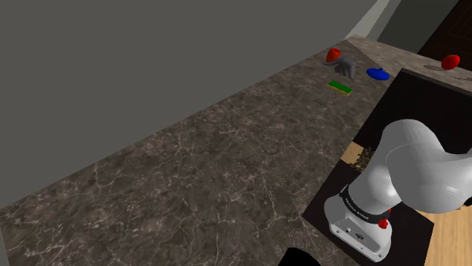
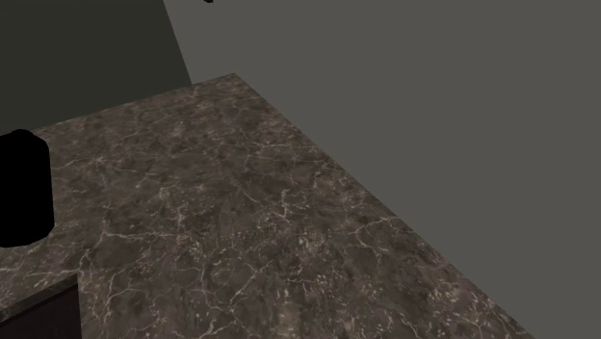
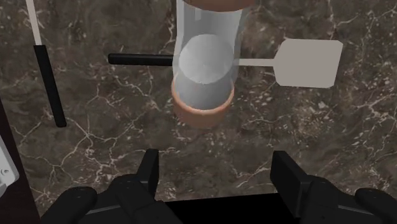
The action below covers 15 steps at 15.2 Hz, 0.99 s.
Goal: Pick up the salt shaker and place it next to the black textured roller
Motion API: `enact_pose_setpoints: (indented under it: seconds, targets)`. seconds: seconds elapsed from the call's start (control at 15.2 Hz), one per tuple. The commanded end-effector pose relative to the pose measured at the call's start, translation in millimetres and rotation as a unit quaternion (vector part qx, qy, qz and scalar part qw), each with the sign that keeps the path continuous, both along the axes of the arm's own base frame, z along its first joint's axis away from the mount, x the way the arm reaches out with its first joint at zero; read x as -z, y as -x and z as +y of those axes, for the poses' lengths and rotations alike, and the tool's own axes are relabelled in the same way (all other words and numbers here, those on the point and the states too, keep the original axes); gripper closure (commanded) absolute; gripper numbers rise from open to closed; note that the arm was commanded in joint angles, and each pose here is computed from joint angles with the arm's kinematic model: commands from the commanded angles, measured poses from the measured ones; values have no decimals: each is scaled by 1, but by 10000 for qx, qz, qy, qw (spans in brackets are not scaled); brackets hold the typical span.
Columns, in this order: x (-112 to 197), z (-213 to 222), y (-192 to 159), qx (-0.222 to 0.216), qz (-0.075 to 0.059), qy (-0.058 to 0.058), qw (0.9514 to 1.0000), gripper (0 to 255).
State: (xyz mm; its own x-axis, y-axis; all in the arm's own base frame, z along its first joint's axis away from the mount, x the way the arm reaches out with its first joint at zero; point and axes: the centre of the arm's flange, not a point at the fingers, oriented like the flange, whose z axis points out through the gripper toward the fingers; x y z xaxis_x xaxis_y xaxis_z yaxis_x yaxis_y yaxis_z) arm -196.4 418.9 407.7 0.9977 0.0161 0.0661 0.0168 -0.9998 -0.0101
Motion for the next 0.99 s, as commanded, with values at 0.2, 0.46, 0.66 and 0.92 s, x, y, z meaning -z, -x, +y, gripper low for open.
enact_pose_setpoints:
  seconds: [0.2, 0.46, 0.66, 0.92]
  targets:
    - [-13, 0, 1, 0, 0, 0, 10000, 0]
    - [-50, -1, 3, 0, 0, 0, 10000, 0]
    - [-50, -1, 3, 0, 0, 0, 10000, 0]
    - [-50, -1, 3, 0, 0, 0, 10000, 0]
